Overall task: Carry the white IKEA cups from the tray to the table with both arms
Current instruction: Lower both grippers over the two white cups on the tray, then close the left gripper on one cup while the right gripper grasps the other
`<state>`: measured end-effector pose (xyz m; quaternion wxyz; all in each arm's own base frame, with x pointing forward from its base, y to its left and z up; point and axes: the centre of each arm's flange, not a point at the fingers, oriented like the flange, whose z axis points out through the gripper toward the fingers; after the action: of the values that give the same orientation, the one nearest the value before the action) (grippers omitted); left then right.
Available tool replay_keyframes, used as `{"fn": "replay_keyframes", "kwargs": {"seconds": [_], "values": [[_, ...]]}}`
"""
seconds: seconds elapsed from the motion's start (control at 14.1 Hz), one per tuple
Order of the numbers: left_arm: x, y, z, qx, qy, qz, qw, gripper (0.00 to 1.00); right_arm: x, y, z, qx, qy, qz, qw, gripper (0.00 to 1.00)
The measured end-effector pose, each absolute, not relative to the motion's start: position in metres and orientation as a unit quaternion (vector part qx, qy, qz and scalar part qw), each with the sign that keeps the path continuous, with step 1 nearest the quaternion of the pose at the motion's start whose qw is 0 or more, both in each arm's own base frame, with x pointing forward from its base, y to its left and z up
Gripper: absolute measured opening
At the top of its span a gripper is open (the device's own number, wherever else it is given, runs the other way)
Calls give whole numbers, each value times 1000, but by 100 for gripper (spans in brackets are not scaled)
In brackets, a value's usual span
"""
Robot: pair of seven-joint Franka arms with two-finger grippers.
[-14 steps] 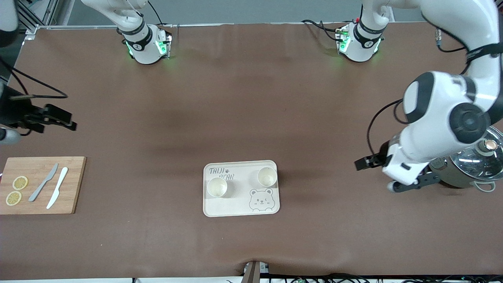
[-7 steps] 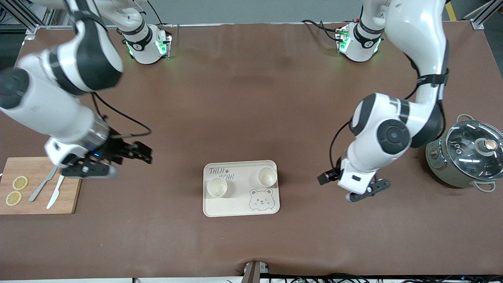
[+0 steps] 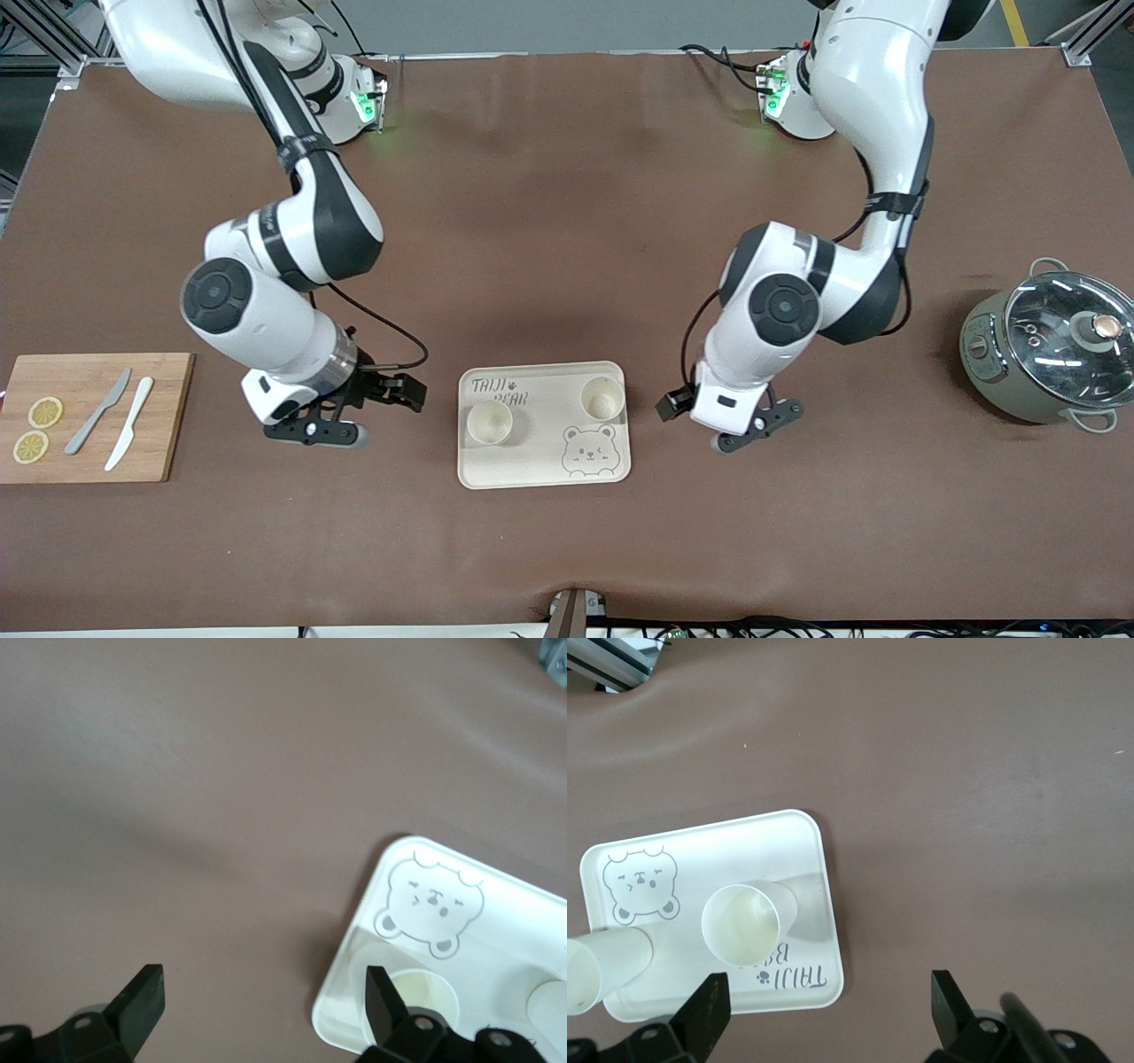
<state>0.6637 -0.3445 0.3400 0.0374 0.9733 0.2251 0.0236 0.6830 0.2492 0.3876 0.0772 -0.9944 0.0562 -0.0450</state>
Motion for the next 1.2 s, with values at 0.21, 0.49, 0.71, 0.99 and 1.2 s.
{"fn": "replay_keyframes", "kwargs": {"seconds": [0.21,0.49,0.71,0.99,1.2], "values": [[645,-385,309,973,228,36,12,100,686,252,365,-996,47,-46,60,100],[630,-426,277,971,235,52,2,100,686,267,335,-997,33,-50,50,100],[626,-438,269,970,238,57,7,100,686,277,321,-996,29,-58,55,100],[617,-452,256,969,240,60,9,100,688,285,300,-996,25,-67,60,100],[617,-454,240,969,240,62,9,100,689,288,286,-995,31,-71,63,100]]}}
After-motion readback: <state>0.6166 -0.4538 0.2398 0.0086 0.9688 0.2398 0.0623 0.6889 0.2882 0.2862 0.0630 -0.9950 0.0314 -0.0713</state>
